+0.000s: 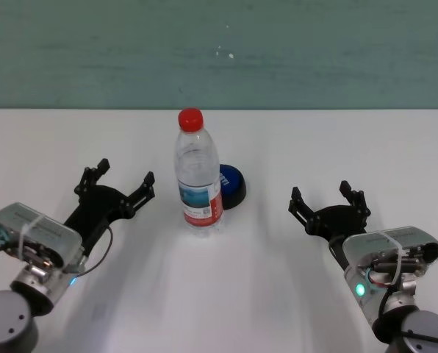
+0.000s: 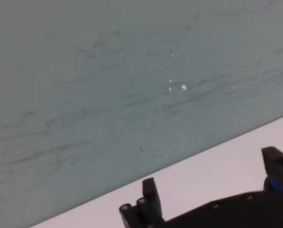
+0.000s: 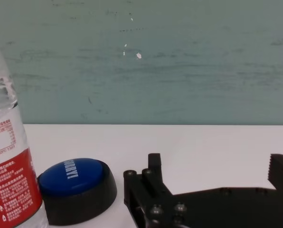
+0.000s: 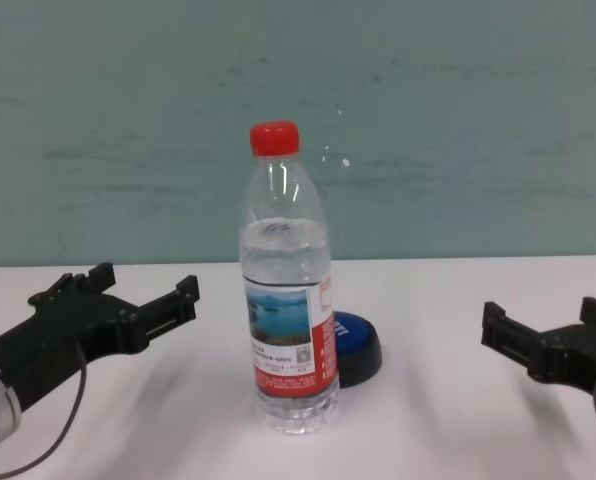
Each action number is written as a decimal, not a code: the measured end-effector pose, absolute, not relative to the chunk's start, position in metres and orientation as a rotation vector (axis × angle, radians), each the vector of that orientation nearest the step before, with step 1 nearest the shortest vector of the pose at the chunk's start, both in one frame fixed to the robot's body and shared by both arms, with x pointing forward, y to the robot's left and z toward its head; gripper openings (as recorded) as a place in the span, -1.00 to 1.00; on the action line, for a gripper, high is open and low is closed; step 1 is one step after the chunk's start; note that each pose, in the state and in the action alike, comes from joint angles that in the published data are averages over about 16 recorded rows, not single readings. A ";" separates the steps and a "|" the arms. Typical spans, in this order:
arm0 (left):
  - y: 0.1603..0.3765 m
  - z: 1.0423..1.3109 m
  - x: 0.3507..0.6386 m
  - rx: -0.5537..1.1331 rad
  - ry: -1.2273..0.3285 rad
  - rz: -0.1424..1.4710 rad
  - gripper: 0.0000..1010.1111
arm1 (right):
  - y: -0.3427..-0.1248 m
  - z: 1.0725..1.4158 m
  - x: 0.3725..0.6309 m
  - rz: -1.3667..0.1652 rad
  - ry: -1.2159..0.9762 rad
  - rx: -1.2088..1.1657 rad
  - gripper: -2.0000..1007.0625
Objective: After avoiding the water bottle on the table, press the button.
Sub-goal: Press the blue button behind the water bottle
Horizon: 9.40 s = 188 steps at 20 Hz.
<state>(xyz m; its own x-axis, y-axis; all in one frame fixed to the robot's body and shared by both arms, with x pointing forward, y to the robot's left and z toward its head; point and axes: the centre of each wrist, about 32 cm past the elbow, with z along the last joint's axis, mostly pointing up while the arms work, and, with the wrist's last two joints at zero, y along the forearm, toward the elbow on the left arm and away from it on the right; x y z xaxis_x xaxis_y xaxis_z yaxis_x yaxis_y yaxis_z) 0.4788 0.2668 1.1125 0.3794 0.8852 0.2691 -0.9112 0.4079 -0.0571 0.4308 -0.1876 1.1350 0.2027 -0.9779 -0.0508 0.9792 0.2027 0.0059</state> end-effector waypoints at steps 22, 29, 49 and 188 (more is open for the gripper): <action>0.260 1.107 0.511 0.102 -0.335 1.127 1.00 | -0.188 1.135 0.431 -1.366 0.039 0.040 0.99; 0.259 1.104 0.518 0.103 -0.343 1.124 1.00 | -0.188 1.135 0.431 -1.366 0.039 0.040 0.99; 0.251 1.105 0.536 0.095 -0.364 1.137 1.00 | -0.188 1.135 0.431 -1.366 0.039 0.040 0.99; 0.301 1.121 0.416 0.013 -0.248 1.140 1.00 | -0.188 1.135 0.431 -1.366 0.039 0.040 0.99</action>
